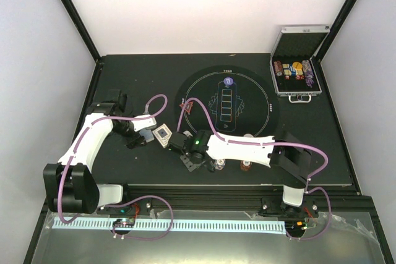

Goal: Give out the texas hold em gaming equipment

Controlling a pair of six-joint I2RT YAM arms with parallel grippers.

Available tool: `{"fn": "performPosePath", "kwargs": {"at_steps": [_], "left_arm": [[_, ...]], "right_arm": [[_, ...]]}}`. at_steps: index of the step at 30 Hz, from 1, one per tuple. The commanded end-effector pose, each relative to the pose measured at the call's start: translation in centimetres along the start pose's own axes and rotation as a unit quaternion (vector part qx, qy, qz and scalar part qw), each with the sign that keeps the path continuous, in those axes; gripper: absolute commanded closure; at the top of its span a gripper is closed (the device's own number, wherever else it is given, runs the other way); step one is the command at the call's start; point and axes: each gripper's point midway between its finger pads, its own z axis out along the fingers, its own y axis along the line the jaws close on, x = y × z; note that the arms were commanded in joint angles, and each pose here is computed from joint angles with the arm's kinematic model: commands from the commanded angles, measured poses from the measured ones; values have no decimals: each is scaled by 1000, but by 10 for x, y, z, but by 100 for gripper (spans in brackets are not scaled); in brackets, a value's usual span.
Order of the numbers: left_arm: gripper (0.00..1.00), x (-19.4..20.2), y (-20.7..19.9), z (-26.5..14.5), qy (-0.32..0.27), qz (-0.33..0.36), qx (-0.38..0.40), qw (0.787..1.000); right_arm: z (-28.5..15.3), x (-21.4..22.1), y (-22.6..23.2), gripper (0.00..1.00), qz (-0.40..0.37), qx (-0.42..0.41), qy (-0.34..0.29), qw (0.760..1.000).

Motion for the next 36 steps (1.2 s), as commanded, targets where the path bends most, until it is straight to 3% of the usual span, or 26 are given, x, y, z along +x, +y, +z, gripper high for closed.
{"fn": "performPosePath", "kwargs": {"at_steps": [1, 7, 15, 26, 36], "left_arm": [[98, -8, 5, -14, -15, 10, -11, 1000], [98, -9, 5, -15, -16, 12, -11, 1000], [98, -10, 4, -16, -19, 10, -11, 1000], [98, -10, 2, -19, -20, 10, -16, 1000], [98, -11, 2, -20, -23, 9, -17, 1000]], "right_arm": [[-17, -12, -2, 69, -7, 10, -22, 1000], [-36, -28, -13, 73, -11, 22, -37, 999], [-44, -87, -58, 77, 47, -9, -76, 996], [34, -156, -123, 77, 103, -12, -47, 994], [99, -168, -124, 76, 110, -27, -10, 994]]}}
